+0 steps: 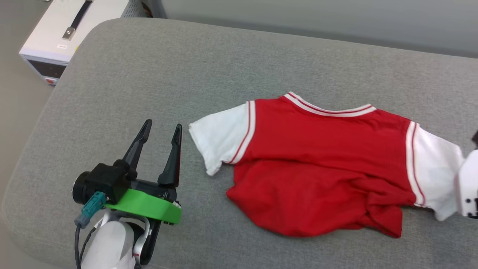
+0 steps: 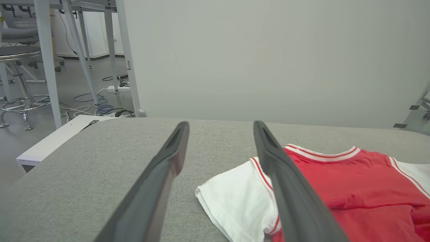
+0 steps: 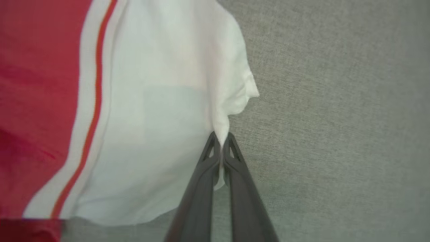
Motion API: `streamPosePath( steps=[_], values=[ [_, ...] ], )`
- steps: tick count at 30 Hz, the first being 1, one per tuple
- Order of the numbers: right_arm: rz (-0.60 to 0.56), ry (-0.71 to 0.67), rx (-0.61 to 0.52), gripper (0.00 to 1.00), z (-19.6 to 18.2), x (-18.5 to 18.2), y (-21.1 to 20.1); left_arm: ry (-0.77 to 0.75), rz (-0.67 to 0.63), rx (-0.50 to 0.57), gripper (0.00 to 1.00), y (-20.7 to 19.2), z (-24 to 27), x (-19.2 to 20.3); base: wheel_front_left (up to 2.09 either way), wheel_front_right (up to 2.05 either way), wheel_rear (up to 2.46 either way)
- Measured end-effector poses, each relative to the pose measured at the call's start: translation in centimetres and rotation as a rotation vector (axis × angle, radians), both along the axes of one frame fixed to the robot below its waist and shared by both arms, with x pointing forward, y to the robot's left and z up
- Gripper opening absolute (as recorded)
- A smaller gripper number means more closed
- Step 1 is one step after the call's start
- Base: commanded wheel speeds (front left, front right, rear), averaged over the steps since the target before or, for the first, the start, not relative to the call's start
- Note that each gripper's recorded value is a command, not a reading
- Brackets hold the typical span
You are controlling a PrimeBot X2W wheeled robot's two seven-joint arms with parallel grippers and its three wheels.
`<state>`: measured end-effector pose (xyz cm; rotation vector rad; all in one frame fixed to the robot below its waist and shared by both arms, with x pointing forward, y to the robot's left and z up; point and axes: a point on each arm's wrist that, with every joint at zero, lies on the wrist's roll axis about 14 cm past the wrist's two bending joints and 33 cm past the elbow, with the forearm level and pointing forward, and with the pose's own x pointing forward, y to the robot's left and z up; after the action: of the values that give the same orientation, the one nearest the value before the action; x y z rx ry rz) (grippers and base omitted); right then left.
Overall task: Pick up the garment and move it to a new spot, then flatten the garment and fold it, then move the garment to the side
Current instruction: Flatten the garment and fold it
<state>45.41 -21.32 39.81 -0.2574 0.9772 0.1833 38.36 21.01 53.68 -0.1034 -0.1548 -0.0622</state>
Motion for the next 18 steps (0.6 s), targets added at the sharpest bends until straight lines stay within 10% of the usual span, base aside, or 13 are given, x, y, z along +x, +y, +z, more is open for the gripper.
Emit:
streamPosePath(
  steps=[9,11,18],
  values=[
    [-0.052,0.017,-0.045,0.0,-0.9,-1.5,-3.5,0.012,-0.025,-0.02,1.0,-0.8,-0.5,0.5,0.0,0.0,0.0],
    [-0.064,-0.007,-0.024,1.0,-0.9,-1.5,-3.3,0.02,-0.033,-0.022,1.0,-1.0,-0.7,0.6,0.0,0.0,0.0],
    [-0.094,-0.198,0.111,1.0,1.8,-0.1,-1.4,0.019,-0.046,-0.03,1.0,-1.3,-0.7,0.6,0.0,0.0,0.0]
  ],
)
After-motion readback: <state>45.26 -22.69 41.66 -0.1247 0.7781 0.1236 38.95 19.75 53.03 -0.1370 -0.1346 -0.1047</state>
